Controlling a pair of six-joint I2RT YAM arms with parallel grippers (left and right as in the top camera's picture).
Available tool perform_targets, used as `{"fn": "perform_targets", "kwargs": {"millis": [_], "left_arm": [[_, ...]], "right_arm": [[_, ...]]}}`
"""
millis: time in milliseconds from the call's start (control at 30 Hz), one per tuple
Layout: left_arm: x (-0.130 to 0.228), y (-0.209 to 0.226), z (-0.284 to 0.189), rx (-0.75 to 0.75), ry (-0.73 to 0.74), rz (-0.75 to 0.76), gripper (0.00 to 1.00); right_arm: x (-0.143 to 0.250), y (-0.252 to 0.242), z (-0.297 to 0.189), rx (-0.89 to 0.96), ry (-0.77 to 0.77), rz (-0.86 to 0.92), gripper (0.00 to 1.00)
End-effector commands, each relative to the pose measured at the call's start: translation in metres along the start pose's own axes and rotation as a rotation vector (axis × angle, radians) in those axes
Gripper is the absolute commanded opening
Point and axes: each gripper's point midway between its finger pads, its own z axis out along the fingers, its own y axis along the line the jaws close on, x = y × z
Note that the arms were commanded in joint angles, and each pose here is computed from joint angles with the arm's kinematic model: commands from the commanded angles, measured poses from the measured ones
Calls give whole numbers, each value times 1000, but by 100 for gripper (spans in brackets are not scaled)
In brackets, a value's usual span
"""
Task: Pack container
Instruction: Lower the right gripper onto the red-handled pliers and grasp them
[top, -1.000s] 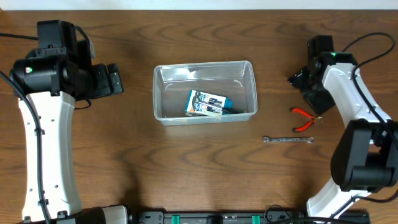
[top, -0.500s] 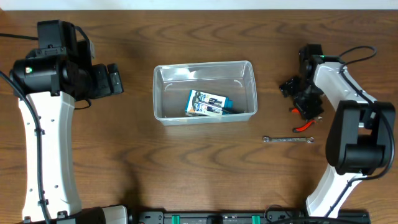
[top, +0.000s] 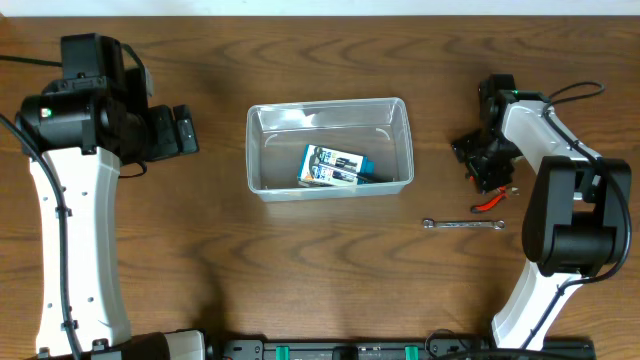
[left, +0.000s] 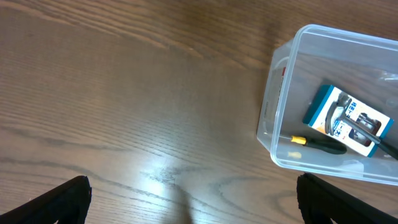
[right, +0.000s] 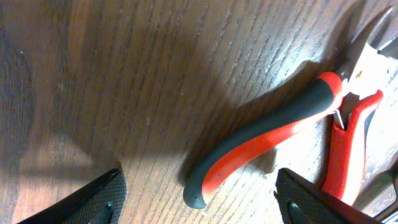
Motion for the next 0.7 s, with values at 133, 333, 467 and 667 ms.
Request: {"fn": "perform_targets", "kwargs": {"millis": [133, 333, 467, 667], "left_arm": [[1, 1, 1, -9, 7, -5, 98], [1, 1, 1, -9, 7, -5, 98], [1, 1, 1, -9, 7, -5, 98], [1, 1, 1, -9, 6, -5, 98]], "right_arm": [[-13, -12, 5, 49, -57, 123, 81], [-18, -24, 10, 81, -78, 182, 80], [-14, -39, 20, 118, -67, 255, 76], [-9, -50, 36, 132, -62, 261, 57]]}}
